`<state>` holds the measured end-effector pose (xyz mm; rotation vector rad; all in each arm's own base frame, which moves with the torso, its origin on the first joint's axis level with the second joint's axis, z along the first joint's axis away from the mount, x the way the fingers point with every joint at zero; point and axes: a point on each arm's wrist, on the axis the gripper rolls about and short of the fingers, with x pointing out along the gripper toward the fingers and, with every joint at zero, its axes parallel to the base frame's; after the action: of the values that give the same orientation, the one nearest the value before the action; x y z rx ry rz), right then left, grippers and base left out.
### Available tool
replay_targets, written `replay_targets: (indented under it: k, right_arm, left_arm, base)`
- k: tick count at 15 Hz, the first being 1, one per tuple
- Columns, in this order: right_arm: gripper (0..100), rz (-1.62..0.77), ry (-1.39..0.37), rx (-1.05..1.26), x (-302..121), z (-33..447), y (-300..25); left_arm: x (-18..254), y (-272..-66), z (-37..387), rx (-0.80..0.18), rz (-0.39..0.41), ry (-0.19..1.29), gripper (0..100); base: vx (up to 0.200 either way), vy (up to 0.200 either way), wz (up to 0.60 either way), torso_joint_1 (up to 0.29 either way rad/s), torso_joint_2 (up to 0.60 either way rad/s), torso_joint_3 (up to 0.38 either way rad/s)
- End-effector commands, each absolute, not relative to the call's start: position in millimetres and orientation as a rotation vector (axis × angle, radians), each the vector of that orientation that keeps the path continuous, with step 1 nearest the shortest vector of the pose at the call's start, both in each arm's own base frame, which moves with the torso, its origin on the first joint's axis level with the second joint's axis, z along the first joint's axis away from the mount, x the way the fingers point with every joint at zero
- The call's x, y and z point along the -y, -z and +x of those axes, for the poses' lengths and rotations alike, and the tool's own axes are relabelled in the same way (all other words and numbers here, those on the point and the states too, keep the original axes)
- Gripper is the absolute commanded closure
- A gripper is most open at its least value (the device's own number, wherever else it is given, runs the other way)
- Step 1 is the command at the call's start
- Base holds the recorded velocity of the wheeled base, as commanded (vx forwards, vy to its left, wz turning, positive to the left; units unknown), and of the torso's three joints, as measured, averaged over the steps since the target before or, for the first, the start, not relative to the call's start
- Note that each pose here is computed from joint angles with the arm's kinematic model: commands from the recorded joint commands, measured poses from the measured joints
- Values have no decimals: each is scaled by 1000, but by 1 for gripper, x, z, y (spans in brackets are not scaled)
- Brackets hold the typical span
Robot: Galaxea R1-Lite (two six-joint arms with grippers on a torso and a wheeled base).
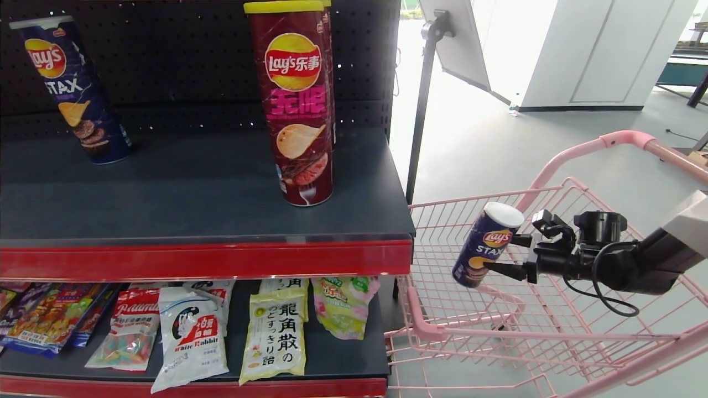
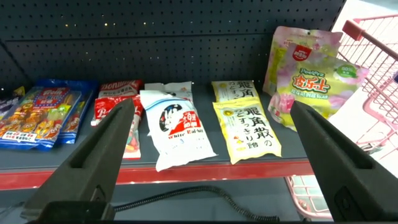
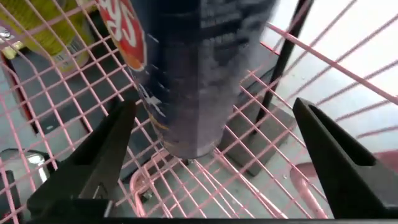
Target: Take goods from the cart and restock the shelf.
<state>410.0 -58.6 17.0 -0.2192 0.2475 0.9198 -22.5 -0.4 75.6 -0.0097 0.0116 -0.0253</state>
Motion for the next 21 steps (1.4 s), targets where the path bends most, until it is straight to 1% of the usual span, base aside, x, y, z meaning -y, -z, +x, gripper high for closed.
replay_targets:
  k: [1, 8, 9, 12, 15, 18, 20, 21]
  right_arm:
    - [0, -207, -962, -251, 49, 418, -3]
    - [0, -187, -1108, -254, -9, 437, 19]
    - [100, -190, -1117, -251, -13, 439, 20]
    - [100, -198, -1128, -238, -15, 438, 17]
    - [100, -212, -1127, -203, -14, 440, 1]
    - [100, -243, -1058, -115, 9, 431, -63]
    - [100, -240, -1000, -80, 35, 408, -101]
    - [100, -235, -960, -78, 46, 395, -115]
  left_arm:
    - [0, -76, -22, -12, -9, 26, 0]
    - [0, -76, -22, -12, -9, 26, 0]
    - [0, -76, -22, -12, -9, 24, 0]
    - [0, -76, -22, -12, -9, 24, 0]
    - [0, -76, -22, -12, -11, 26, 0]
    - [0, -76, -22, -12, -11, 26, 0]
    - [0, -76, -22, -12, -11, 24, 0]
    - [0, -75, -22, -14, -9, 24, 0]
  base:
    - [0, 0, 0, 0, 0, 0]
    - [0, 0, 0, 0, 0, 0]
    - [0, 0, 0, 0, 0, 0]
    - [0, 0, 0, 0, 0, 0]
    - [0, 0, 0, 0, 0, 0]
    - [0, 0, 0, 0, 0, 0]
    - [0, 0, 0, 0, 0, 0]
    - [0, 0, 0, 0, 0, 0]
